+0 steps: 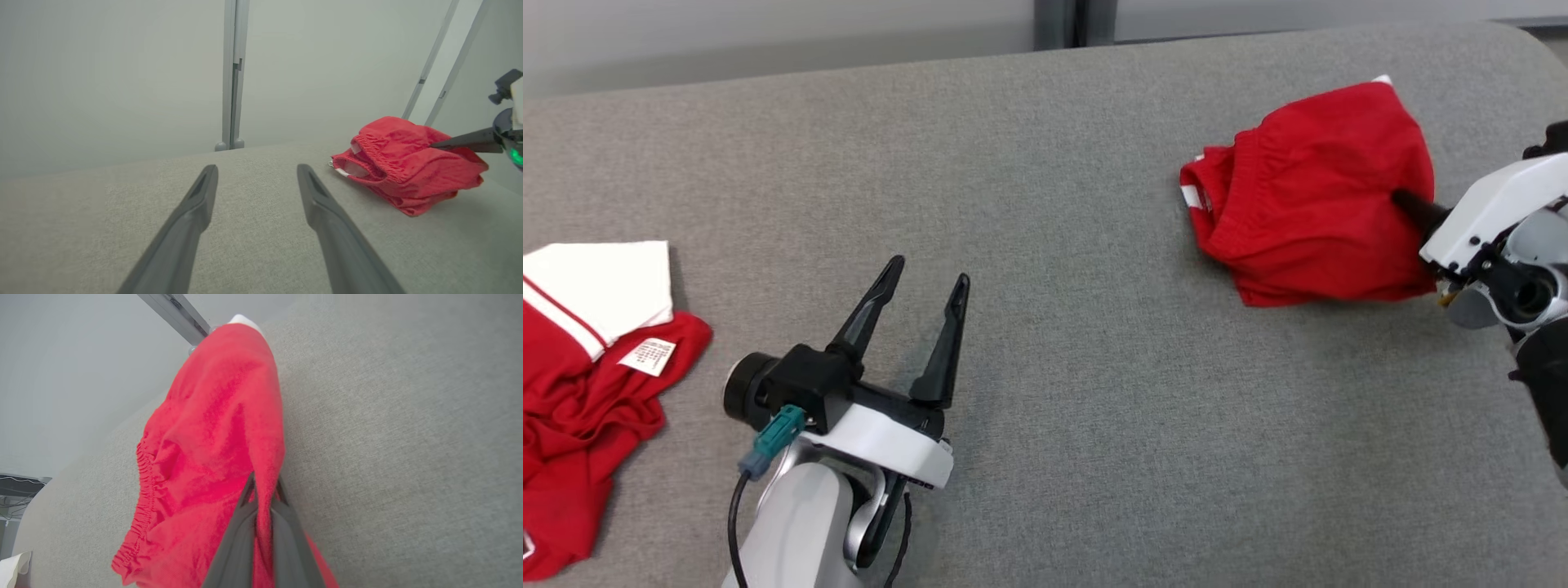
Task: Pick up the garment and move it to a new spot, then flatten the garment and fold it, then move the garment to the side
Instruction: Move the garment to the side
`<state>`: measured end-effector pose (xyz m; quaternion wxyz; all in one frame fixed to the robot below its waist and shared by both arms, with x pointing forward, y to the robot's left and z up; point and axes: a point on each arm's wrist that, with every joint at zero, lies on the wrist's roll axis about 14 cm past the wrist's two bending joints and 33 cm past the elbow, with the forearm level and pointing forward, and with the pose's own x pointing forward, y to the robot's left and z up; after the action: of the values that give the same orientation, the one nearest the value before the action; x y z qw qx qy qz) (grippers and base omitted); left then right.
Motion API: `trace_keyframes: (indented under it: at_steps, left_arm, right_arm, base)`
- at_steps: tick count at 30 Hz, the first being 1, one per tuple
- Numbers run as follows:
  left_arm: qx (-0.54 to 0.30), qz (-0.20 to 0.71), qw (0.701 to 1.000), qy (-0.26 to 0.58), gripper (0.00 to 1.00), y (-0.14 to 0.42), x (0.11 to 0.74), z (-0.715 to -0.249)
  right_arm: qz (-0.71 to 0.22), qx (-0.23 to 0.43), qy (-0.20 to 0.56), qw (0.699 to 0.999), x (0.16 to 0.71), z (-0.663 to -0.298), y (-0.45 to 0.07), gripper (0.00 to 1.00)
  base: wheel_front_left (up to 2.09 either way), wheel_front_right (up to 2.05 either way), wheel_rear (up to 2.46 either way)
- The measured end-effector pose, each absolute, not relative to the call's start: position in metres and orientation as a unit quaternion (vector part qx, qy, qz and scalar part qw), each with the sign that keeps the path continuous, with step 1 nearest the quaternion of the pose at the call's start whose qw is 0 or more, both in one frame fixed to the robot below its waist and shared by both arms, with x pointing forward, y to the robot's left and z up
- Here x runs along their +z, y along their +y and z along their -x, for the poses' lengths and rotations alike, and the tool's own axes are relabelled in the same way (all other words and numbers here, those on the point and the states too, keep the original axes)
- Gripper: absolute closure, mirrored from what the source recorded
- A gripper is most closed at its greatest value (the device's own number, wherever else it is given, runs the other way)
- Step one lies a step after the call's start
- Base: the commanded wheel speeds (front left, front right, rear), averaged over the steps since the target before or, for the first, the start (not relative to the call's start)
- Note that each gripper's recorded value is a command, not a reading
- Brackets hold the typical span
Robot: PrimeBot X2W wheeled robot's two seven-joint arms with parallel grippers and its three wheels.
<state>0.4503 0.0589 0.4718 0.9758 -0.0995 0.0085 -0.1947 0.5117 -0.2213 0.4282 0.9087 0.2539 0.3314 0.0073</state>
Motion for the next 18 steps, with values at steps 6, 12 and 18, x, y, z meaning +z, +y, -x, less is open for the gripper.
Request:
trace_keyframes:
  at_steps: [6, 12, 18]
  left_arm:
    - [-0.244, 0.104, 0.964, 0.015, 0.0, 0.024, 0.46, -0.465]
    - [-0.278, 0.105, 0.955, 0.025, 0.0, 0.002, 0.443, -0.48]
    - [-0.297, 0.111, 0.948, 0.031, 0.0, -0.013, 0.425, -0.491]
  right_arm:
    - [-0.234, -0.023, 0.314, 0.92, 0.429, -0.532, -0.254, 1.0]
    - [-0.183, -0.041, 0.306, 0.933, 0.425, -0.548, -0.282, 1.0]
    - [-0.107, -0.079, 0.314, 0.94, 0.417, -0.56, -0.325, 1.0]
  base:
    - [0.0, 0.0, 0.0]
    - [0.0, 0.0, 0.0]
    - [0.0, 0.0, 0.0]
